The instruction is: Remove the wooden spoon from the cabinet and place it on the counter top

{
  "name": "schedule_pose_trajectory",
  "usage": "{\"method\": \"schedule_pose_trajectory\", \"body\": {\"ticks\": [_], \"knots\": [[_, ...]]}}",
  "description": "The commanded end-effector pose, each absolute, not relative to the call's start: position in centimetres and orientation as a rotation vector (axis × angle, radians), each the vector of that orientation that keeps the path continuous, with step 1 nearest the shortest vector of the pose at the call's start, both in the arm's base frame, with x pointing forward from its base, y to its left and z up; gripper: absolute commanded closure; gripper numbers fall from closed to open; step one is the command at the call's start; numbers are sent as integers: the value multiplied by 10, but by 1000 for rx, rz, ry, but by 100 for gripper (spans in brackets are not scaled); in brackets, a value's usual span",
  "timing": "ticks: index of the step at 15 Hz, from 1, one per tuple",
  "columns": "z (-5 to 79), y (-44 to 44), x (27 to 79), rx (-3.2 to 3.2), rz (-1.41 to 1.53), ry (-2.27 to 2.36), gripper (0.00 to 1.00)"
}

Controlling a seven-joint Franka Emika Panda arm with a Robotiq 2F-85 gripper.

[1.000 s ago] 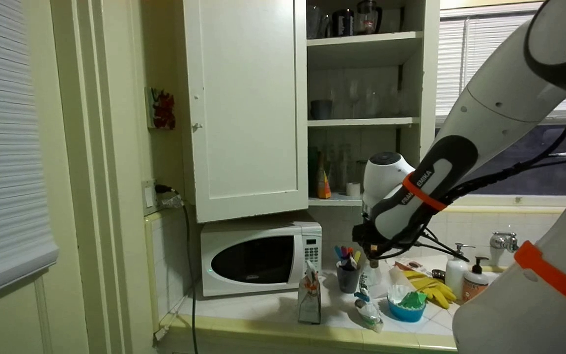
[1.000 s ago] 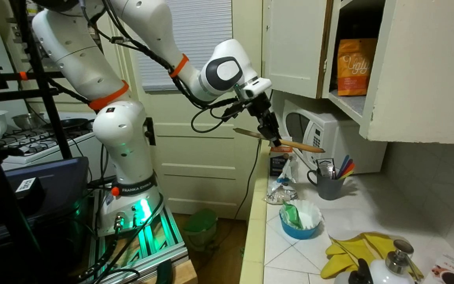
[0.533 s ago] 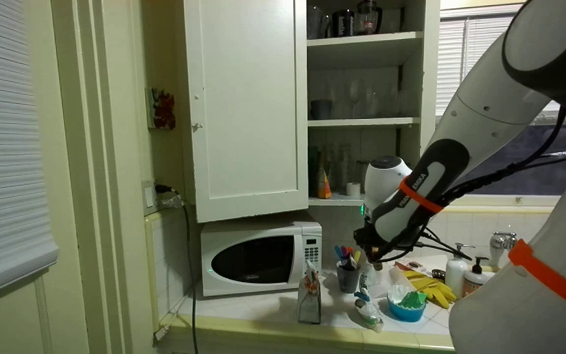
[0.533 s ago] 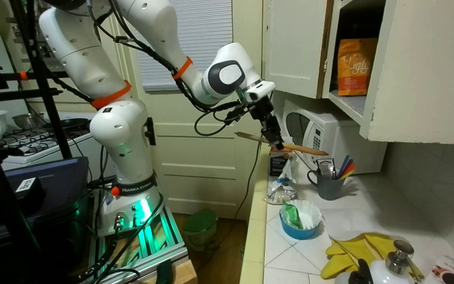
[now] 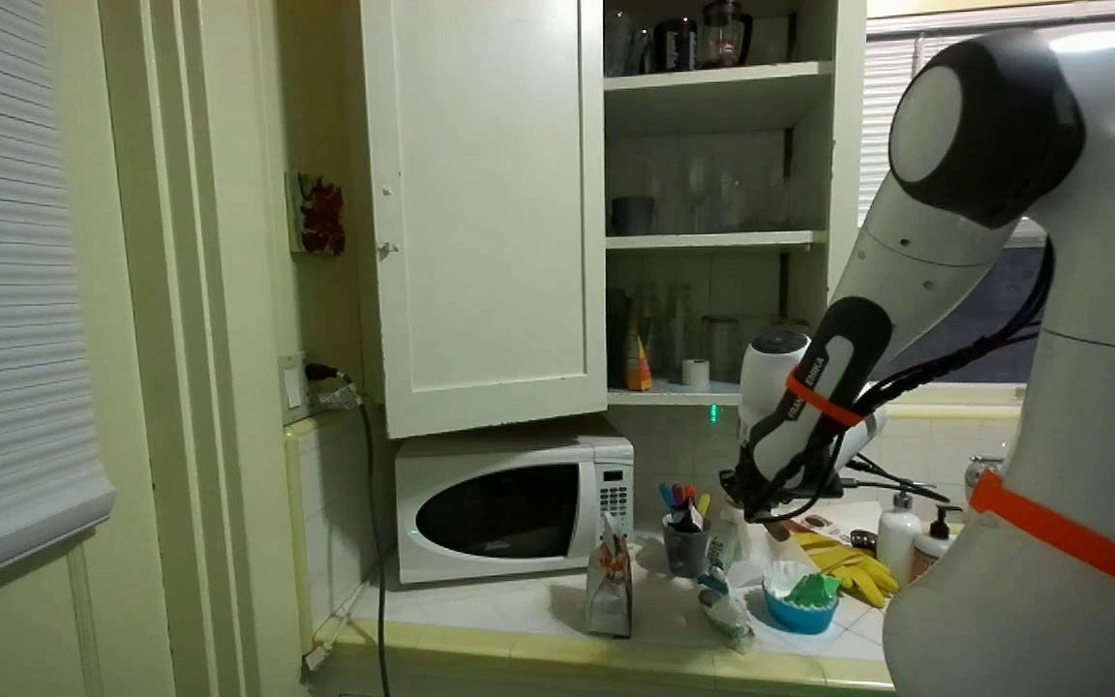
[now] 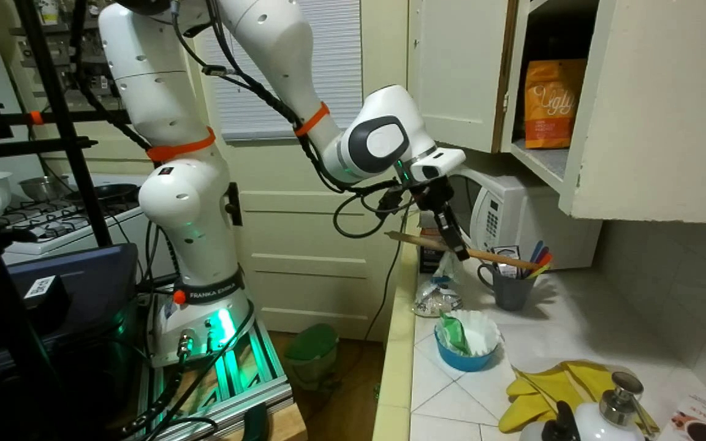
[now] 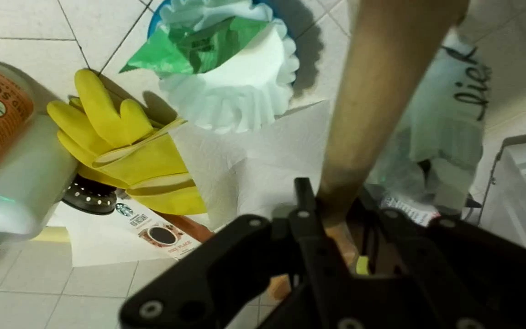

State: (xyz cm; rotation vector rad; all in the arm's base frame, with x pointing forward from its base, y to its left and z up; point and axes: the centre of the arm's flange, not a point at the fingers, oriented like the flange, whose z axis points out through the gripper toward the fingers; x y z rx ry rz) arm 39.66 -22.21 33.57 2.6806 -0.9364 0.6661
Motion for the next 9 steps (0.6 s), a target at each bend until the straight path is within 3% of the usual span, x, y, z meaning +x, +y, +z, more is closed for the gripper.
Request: {"method": "schedule_pose_trajectory", "body": {"ticks": [1, 9], "knots": [[309, -257, 425, 2689, 620, -896, 94], [271, -259, 419, 2683, 520, -926, 94]]}}
